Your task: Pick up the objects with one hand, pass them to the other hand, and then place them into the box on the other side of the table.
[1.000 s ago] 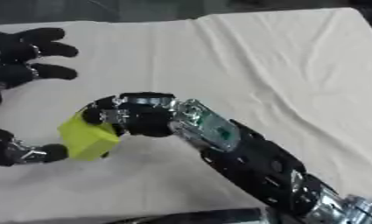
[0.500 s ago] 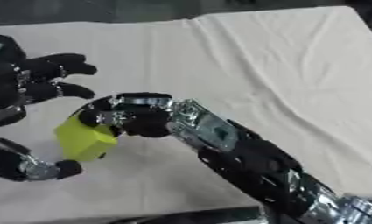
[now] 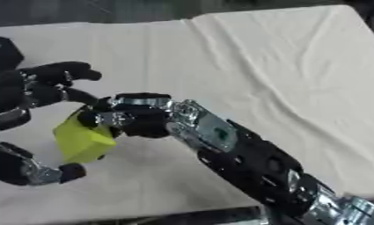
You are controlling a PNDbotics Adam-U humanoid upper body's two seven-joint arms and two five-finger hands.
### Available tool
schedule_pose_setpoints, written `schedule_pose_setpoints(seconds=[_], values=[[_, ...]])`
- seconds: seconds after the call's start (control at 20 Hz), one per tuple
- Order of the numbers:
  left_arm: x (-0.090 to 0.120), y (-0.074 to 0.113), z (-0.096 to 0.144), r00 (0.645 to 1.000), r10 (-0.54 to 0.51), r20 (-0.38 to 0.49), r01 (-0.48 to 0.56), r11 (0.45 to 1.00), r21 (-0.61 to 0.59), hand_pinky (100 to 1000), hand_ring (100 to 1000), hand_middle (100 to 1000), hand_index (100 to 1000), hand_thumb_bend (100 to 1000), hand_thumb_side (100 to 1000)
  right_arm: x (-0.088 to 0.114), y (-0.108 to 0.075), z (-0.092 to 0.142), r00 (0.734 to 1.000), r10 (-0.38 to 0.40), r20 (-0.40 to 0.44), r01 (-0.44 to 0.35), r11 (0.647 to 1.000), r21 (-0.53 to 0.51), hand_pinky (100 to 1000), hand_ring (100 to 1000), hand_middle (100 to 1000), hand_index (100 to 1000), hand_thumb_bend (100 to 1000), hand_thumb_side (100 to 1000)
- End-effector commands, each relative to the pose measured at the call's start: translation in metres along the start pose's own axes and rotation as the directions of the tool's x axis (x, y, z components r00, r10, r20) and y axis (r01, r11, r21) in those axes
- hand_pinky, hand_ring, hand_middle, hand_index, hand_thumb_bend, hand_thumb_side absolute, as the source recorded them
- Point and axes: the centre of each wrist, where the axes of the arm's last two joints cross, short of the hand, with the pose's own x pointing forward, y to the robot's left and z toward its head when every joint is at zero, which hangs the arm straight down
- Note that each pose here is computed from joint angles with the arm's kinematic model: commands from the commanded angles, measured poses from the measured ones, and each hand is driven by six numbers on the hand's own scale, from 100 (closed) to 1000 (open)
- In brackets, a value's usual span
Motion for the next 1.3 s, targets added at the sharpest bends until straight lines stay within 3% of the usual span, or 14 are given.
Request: schedule_pose_setpoints(seconds=[0.05,0.7,1.1,1.15,1.3], values=[[0.001,0.005,0.001,0.999,-0.027,-0.02,0.027,1.0,0.01,789,1000,914,813,479,518,0.012,0.001,-0.003,0.999,0.026,0.028,-0.026,1.0,0.014,546,745,464,783,100,594],[0.004,-0.007,0.002,0.993,-0.066,-0.1,0.064,0.998,-0.028,779,1000,897,775,482,504,0.012,0.001,-0.003,0.999,0.023,0.028,-0.023,1.0,0.015,547,744,464,782,100,597],[0.006,-0.011,0.0,0.995,-0.021,-0.1,0.022,1.0,0.012,754,1000,867,653,276,374,0.011,0.001,-0.002,0.999,0.021,0.028,-0.021,1.0,0.006,542,741,464,781,100,614],[0.006,-0.011,0.0,0.995,-0.015,-0.103,0.017,1.0,0.018,748,1000,856,624,193,320,0.011,0.001,-0.002,0.999,0.021,0.028,-0.022,1.0,0.002,542,742,474,784,100,641],[0.006,-0.011,0.0,0.993,-0.004,-0.114,0.009,0.999,0.037,744,1000,844,591,100,165,0.011,0.001,-0.002,0.999,0.024,0.032,-0.024,1.0,-0.004,547,748,504,798,100,686]])
